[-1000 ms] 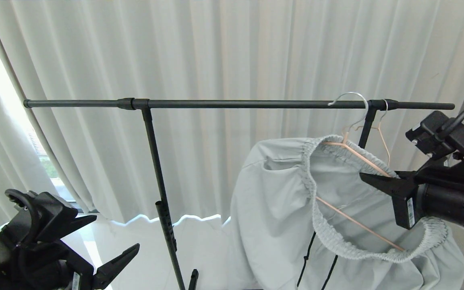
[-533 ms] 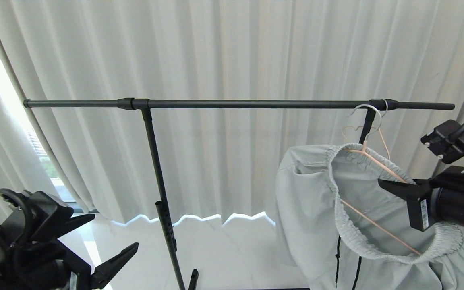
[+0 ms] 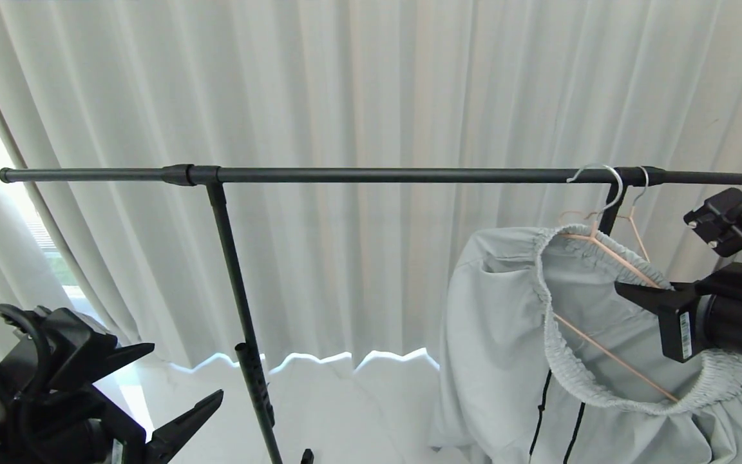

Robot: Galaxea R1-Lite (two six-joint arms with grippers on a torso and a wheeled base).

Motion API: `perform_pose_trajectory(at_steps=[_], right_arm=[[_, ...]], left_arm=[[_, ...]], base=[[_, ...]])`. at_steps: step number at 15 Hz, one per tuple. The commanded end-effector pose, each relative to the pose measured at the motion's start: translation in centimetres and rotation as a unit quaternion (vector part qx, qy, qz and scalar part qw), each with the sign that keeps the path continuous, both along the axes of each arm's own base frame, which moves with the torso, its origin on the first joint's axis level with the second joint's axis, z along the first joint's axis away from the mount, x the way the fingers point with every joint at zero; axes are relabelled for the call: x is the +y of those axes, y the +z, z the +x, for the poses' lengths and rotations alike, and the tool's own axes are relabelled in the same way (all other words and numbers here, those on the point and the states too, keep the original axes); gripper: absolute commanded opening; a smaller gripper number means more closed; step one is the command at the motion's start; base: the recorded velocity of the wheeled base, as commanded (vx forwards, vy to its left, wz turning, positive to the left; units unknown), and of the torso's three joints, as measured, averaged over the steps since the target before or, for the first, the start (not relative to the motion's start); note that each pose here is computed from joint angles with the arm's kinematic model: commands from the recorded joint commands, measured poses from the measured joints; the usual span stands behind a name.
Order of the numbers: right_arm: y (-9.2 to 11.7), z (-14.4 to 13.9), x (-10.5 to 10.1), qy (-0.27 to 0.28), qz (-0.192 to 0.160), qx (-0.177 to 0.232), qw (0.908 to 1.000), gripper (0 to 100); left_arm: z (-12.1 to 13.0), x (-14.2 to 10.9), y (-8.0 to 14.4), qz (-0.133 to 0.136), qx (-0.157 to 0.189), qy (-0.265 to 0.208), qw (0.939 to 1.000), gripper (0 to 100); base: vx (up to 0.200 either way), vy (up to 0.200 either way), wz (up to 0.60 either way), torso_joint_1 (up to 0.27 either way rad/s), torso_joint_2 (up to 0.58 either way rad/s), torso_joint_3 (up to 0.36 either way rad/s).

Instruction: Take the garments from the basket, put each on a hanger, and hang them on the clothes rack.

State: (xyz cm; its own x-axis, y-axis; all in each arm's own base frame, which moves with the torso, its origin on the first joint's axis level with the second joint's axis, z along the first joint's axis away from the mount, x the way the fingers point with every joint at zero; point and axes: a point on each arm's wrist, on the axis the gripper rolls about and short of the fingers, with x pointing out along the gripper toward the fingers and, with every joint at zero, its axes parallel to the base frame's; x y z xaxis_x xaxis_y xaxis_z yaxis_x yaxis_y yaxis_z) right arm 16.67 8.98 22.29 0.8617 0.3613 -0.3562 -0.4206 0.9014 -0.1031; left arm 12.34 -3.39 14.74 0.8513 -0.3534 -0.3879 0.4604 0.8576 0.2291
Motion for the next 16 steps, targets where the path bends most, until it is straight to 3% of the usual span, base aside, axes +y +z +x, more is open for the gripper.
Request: perform_pose_trajectory(at_steps=[1,3,5,12,16], right_arm=[[-0.1,0.1,0.1,0.0,-0.001,0.003,1.0,0],[-0.2,0.3,0.0,-0.002,-0.002,0.006,1.0,0],[-0.5,0.9,0.3,-0.005,-0.001,0.004,1.0,0],[-3.2,7.1,0.7,-0.036,0.01,0.001,0.9993,0],[-3.5,9.2,1.1,-0.043,0.01,0.002,0.999,0]], left_arm=[[-0.1,-0.1,-0.1,0.001,0.001,-0.006,1.0,100],[-0.1,-0.2,-0.1,0.003,0.0,-0.012,0.9999,100],[-0.2,-0.4,-0.2,0.004,0.001,-0.018,0.9998,100],[-0.5,-0.3,-0.1,0.002,-0.005,-0.018,0.9998,100],[-0.7,-0.2,-0.1,0.002,-0.007,-0.019,0.9998,100]], base=[[0.2,0.0,0.0,0.002,0.0,-0.002],[0.2,0.0,0.0,0.005,0.0,0.0],[0.0,0.0,0.0,0.0,0.0,0.0],[0.0,0.0,0.0,0.0,0.0,0.0],[0.0,0.0,0.0,0.0,0.0,0.0]])
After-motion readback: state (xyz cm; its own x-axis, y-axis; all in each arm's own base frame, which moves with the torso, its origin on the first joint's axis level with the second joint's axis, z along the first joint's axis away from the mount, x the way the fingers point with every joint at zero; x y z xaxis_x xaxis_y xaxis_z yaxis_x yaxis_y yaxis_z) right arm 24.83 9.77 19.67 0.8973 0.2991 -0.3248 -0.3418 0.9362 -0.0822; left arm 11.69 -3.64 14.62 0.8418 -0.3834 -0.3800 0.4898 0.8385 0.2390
